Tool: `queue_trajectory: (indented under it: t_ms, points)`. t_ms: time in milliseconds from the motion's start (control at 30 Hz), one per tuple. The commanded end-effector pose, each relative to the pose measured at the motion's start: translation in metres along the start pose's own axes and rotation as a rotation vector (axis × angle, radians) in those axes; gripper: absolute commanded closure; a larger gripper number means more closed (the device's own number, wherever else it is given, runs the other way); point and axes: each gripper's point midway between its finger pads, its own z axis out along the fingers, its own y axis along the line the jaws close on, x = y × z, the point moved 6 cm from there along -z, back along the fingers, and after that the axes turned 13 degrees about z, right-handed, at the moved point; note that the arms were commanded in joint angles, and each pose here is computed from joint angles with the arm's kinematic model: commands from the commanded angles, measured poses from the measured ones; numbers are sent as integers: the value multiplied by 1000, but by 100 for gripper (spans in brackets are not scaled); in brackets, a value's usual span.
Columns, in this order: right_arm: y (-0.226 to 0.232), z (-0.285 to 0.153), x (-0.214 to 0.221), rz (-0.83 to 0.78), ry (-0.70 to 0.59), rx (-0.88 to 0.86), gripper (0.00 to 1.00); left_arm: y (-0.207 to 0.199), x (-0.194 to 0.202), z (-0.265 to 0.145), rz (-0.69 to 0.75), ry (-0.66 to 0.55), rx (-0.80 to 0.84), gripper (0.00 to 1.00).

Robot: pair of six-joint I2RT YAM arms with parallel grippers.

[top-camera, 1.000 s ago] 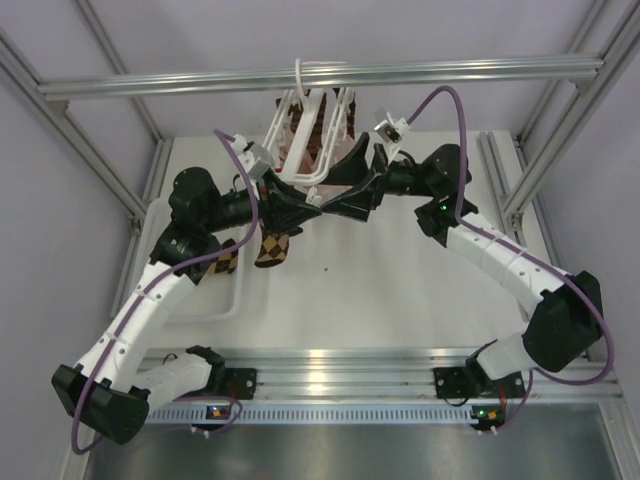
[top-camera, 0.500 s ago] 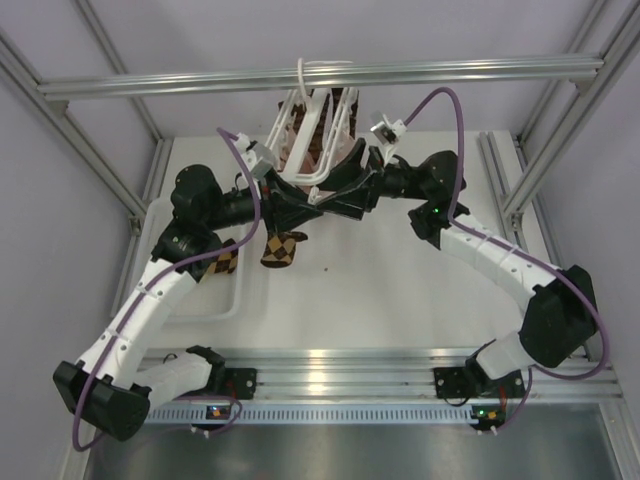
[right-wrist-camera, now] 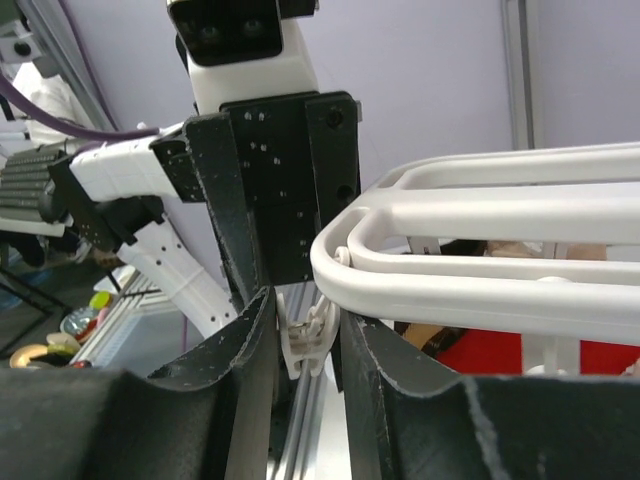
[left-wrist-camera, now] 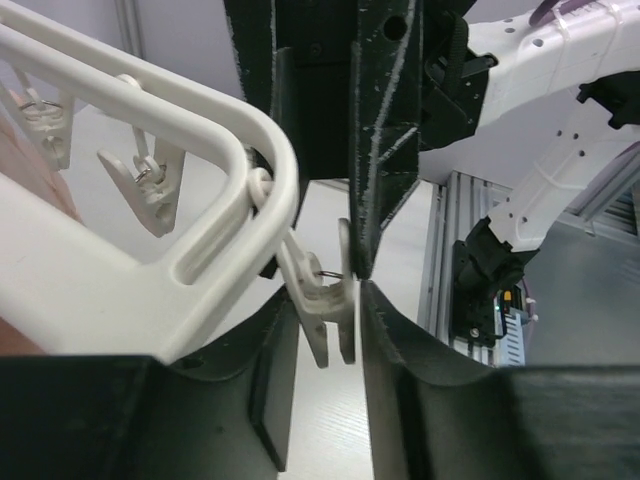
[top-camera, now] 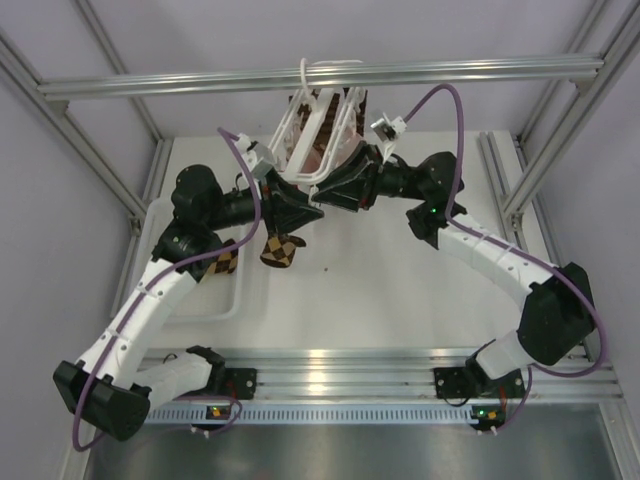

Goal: Clip the socks to the hanger
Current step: Open the clamp at the hanger.

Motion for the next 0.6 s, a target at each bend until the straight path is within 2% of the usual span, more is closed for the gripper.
queue_trajectory:
  t_ms: [0,33,133,567]
  points:
    - [11,6,-3,-47,-17,-56,90,-6,-8,1,15,-12,40,62]
    - [11,6,-3,-44,-18,-55,99,-7,-11,-1,28,-19,31,54]
    - [9,6,-3,-38,-23,-47,100,-9,-8,-7,8,13,-8,48]
    - [7,3,-5,8,-43,-29,100,-11,-22,-50,82,93,-240,46]
